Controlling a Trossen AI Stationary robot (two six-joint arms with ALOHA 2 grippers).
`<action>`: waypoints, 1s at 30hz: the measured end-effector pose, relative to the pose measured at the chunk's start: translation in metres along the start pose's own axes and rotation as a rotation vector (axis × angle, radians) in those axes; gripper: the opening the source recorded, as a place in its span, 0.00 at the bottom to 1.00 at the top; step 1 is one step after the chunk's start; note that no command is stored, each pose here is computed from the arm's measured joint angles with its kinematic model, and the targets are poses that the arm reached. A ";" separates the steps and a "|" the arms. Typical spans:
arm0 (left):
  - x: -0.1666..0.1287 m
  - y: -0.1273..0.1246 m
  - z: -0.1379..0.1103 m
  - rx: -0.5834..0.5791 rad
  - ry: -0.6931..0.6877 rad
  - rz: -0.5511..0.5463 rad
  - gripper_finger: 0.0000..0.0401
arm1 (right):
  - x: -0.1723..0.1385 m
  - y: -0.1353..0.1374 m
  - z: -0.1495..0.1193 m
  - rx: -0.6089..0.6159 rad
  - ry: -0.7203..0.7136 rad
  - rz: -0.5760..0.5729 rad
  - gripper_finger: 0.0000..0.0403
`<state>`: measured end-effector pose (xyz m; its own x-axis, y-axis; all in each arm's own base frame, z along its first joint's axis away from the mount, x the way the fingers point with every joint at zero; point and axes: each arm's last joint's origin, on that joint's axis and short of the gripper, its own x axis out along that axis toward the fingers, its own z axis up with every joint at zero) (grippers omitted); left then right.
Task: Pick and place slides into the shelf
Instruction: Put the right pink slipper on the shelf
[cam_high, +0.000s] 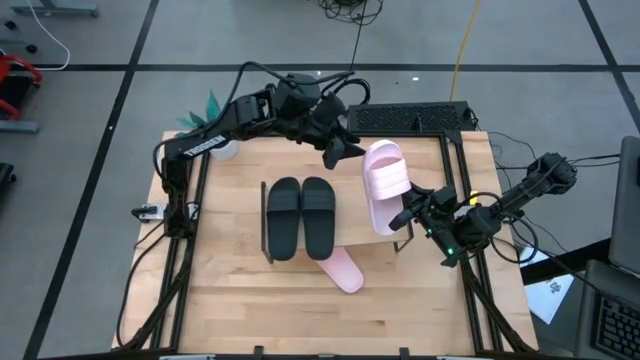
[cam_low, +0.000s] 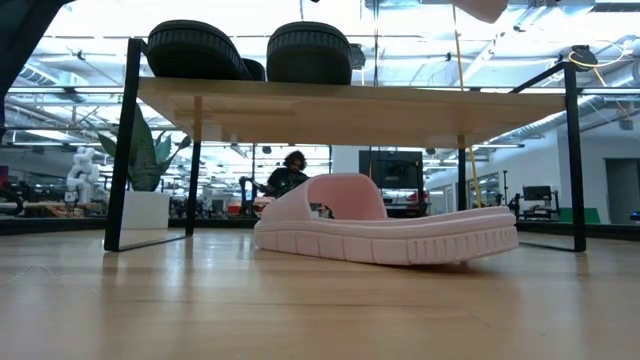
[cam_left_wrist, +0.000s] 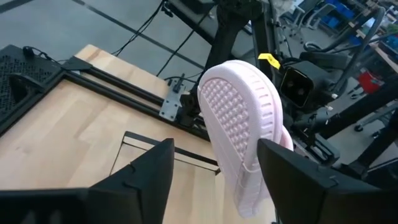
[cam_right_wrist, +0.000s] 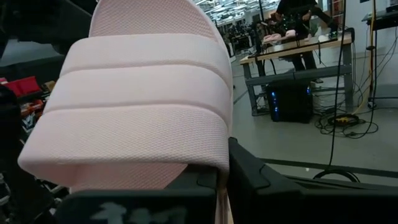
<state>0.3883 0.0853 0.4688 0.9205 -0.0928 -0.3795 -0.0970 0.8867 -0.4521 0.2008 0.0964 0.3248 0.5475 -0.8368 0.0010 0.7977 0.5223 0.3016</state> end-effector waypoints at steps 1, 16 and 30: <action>0.000 0.000 0.000 0.000 0.000 0.000 0.59 | 0.000 0.000 0.000 0.000 0.000 0.000 0.01; -0.015 0.003 0.006 0.000 -0.030 0.005 0.60 | 0.000 0.000 0.000 -0.003 -0.001 0.002 0.01; -0.002 0.005 0.000 -0.023 0.023 -0.007 0.60 | 0.001 0.000 0.000 0.002 -0.001 -0.003 0.00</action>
<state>0.3855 0.0896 0.4674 0.9122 -0.1101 -0.3947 -0.0991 0.8754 -0.4732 0.2009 0.0959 0.3249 0.5452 -0.8383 0.0006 0.7985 0.5196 0.3040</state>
